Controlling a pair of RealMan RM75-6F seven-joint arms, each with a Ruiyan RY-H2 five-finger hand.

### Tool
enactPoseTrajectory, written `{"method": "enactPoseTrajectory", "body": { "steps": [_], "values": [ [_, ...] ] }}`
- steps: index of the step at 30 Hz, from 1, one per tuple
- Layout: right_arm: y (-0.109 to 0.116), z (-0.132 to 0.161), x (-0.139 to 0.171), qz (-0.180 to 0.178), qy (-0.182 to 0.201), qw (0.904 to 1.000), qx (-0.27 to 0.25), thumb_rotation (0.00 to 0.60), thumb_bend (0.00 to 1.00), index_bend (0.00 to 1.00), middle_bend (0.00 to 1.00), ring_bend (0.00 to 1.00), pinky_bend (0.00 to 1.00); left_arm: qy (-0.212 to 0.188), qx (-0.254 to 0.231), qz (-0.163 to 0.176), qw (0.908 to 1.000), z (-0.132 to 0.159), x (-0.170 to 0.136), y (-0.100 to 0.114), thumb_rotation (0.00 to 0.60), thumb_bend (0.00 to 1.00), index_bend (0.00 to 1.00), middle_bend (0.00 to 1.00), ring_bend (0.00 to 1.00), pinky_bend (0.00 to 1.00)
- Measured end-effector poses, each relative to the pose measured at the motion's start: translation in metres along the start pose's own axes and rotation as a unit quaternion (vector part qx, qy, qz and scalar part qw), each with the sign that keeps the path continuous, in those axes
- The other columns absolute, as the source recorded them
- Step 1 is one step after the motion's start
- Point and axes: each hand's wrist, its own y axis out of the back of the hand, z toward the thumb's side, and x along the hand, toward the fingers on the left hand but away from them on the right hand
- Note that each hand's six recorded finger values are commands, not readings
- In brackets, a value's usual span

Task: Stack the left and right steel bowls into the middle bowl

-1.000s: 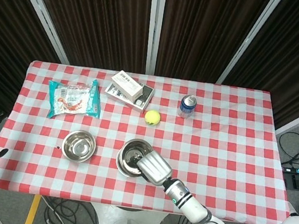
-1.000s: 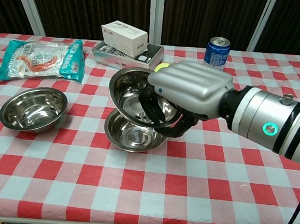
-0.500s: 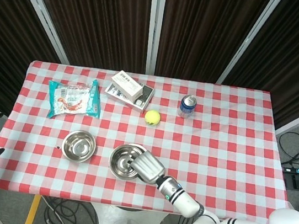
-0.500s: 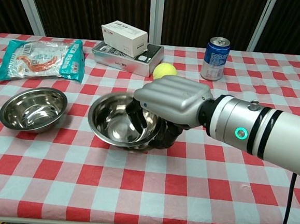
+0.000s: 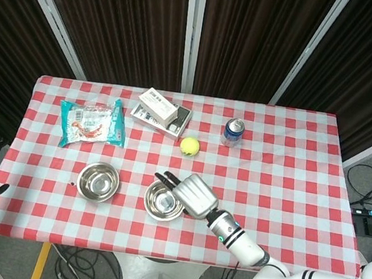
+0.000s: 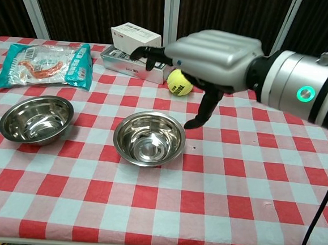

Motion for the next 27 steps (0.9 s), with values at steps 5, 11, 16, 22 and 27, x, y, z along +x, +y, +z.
{"method": "enactPoseTrajectory", "body": {
  "steps": [5, 11, 16, 22, 27],
  "values": [
    [0.034, -0.029, 0.025, -0.040, -0.042, 0.9982, 0.016, 0.600, 0.00, 0.15, 0.22, 0.65, 0.72, -0.005, 0.001, -0.001, 1.0000, 0.004, 0.001, 0.001, 0.600, 0.04, 0.16, 0.21, 0.16, 0.29],
    [0.067, -0.086, 0.083, -0.100, -0.150, 0.9827, 0.042, 0.600, 0.00, 0.18, 0.22, 0.32, 0.33, -0.016, 0.006, 0.001, 0.9998, 0.013, 0.005, 0.003, 0.600, 0.04, 0.16, 0.21, 0.16, 0.29],
    [0.078, -0.132, 0.160, -0.122, -0.261, 0.9564, 0.048, 0.600, 0.00, 0.10, 0.17, 0.01, 0.00, -0.031, -0.002, -0.005, 0.9995, 0.029, 0.007, 0.004, 0.600, 0.04, 0.16, 0.21, 0.16, 0.31],
    [0.065, -0.157, 0.229, -0.109, -0.336, 0.9353, 0.009, 0.600, 0.00, 0.04, 0.13, 0.00, 0.00, -0.061, -0.005, -0.030, 0.9977, 0.057, 0.005, -0.002, 0.600, 0.04, 0.16, 0.22, 0.16, 0.31],
    [0.063, -0.167, 0.257, -0.105, -0.360, 0.9270, -0.001, 0.600, 0.00, 0.03, 0.12, 0.00, 0.00, -0.093, -0.006, -0.054, 0.9942, 0.086, 0.001, -0.009, 0.600, 0.04, 0.16, 0.23, 0.22, 0.42]
  ]
}}
